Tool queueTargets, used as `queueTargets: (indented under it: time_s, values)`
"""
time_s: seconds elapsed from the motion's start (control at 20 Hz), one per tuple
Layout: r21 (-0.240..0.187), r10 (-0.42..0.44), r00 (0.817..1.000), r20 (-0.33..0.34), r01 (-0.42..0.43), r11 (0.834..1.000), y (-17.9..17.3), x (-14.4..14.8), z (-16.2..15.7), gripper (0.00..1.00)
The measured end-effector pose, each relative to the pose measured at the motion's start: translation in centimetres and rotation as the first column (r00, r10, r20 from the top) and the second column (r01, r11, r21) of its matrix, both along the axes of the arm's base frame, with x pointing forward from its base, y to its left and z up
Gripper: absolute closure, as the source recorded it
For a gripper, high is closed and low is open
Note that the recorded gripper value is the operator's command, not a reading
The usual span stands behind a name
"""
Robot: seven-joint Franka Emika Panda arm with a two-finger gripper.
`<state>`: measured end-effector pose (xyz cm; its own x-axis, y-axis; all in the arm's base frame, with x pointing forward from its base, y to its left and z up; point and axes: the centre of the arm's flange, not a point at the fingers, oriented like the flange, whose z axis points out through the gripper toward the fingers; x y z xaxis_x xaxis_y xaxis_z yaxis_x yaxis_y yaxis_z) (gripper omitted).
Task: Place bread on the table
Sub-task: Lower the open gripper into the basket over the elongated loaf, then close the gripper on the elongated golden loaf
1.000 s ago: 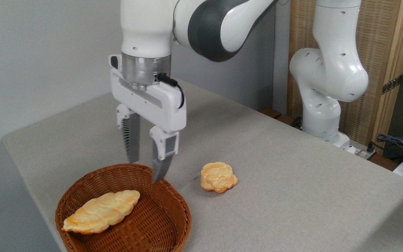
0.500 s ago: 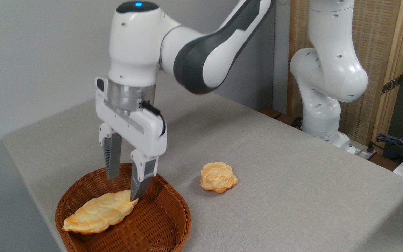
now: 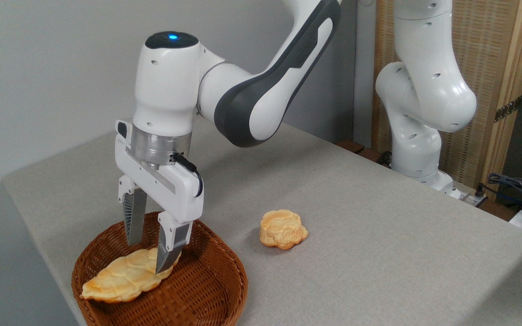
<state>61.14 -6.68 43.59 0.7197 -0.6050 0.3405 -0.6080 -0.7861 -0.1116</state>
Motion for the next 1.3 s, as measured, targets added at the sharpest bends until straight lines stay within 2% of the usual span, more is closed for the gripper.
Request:
queueTargets:
  time_s: [0.6,0.7,0.75,1.3]
  values:
    - [0.010,0.006,1.000,-0.003,-0.006,1.000,0.0,0.7,-2.2,0.00]
    - [0.011,0.006,1.000,-0.005,-0.006,1.000,0.0,0.7,-2.3,0.32]
    - [0.011,0.006,1.000,-0.005,-0.006,1.000,0.0,0.7,-2.3,0.36]
    - [0.011,0.006,1.000,-0.004,-0.005,1.000,0.0,0.7,-2.3,0.37]
